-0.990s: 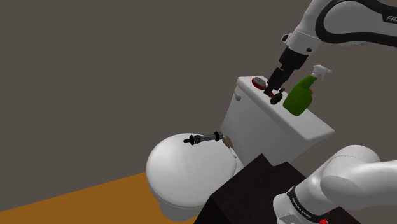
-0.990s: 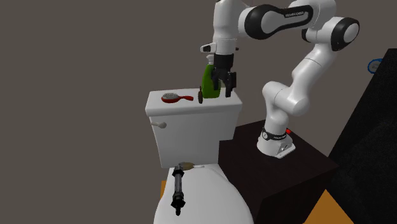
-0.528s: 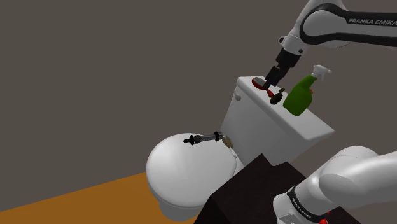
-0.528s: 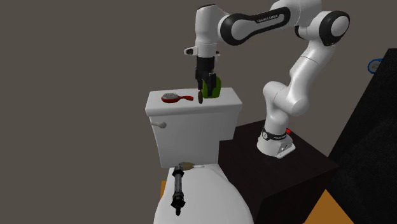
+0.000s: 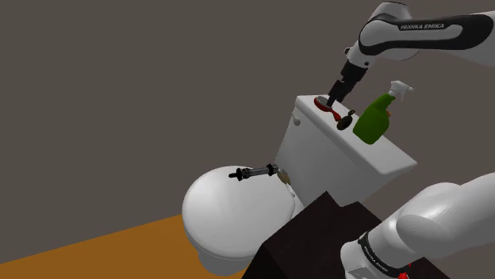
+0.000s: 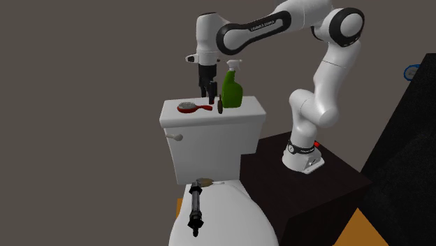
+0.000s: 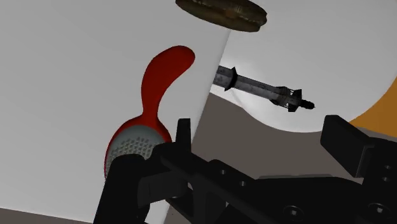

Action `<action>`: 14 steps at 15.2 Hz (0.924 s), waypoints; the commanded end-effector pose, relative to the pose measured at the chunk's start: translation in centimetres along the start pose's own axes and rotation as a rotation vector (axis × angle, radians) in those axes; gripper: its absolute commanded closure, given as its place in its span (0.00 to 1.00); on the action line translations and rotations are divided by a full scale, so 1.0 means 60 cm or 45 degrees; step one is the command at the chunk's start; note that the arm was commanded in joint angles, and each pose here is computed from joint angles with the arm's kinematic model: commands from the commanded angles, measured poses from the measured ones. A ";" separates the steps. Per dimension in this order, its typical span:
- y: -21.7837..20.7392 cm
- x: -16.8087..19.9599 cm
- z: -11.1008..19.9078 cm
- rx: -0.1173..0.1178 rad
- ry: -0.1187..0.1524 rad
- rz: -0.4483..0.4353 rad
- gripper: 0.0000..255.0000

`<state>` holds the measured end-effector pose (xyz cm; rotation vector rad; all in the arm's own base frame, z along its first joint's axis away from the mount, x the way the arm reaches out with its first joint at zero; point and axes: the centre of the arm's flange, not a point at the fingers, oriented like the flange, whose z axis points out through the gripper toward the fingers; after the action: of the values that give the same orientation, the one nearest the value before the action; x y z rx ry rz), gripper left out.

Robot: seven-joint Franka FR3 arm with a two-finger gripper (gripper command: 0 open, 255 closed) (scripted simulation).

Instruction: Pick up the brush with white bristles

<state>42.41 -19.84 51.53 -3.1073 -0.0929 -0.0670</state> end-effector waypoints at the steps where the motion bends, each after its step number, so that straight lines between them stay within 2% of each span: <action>1: 0.039 0.018 0.014 -0.009 0.002 0.004 0.00; 7: 0.148 0.065 0.039 -0.032 0.008 0.017 0.00; 14: 0.150 0.062 0.100 -0.032 0.008 0.017 0.00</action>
<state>47.03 -28.27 46.11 -3.1321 -0.0719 -0.0781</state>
